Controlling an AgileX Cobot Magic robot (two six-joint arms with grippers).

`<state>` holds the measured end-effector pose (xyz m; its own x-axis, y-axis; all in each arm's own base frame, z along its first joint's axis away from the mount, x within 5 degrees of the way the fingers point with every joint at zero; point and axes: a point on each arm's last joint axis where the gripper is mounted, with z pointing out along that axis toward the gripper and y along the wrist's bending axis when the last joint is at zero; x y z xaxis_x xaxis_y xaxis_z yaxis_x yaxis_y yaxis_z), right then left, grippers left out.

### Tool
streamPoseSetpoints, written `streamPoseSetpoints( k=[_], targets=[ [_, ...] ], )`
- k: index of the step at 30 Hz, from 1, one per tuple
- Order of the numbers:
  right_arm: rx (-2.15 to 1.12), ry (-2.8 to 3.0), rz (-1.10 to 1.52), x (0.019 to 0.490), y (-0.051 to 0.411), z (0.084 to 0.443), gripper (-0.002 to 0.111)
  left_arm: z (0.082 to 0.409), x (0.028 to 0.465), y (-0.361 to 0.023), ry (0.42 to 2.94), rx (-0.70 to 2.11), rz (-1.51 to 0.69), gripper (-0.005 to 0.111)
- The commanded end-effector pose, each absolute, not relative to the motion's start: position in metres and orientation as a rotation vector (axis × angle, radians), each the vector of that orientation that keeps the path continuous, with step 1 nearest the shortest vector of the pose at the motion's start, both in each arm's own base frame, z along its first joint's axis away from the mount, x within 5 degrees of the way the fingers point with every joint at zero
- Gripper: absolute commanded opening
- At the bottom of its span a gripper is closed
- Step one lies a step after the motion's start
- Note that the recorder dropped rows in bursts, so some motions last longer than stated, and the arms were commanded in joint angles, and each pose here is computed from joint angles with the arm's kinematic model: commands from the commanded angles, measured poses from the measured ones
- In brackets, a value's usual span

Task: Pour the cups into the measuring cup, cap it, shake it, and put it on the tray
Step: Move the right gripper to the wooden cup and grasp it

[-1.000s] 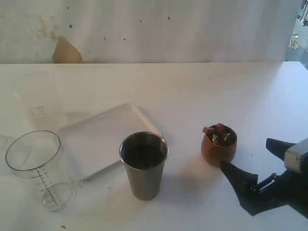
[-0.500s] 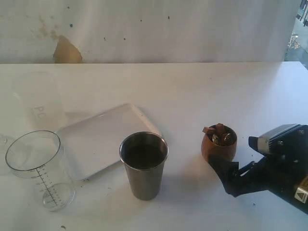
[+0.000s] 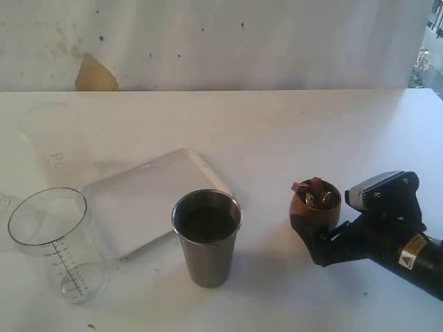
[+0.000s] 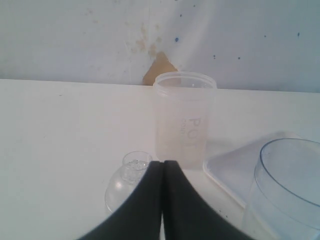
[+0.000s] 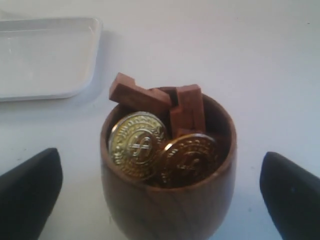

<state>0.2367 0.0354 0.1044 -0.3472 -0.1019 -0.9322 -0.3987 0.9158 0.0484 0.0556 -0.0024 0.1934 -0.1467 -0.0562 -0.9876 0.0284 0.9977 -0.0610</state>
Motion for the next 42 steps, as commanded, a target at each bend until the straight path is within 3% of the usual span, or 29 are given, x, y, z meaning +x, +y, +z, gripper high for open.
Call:
streamPoseSetpoints(
  k=[1, 22, 28, 32, 36, 42],
  targets=[
    [-0.371, 1.912, 0.314, 0.25, 0.035, 0.096, 0.104, 0.192, 0.055, -0.003, 1.717, -0.019, -0.081, 0.0],
    [-0.382, 1.901, 0.319, 0.274, 0.036, 0.073, 0.102, 0.192, 0.055, -0.003, 1.717, -0.019, -0.081, 0.0],
    [-0.383, 1.91, 0.318, 0.277, 0.036, 0.07, 0.073, 0.192, 0.055, -0.003, 1.717, -0.019, -0.081, 0.0],
    [-0.371, 1.921, 0.33, 0.277, 0.036, 0.069, 0.042, 0.192, 0.055, -0.003, 1.717, -0.019, -0.081, 0.0],
    [-0.359, 1.98, 0.362, 0.274, 0.037, 0.065, 0.003, 0.192, 0.055, -0.003, 1.717, -0.019, -0.081, 0.0],
    [-0.34, 1.933, 0.437, 0.275, 0.041, 0.086, 0.0, 0.192, 0.055, -0.003, 1.717, -0.019, -0.081, 0.0]
  ],
)
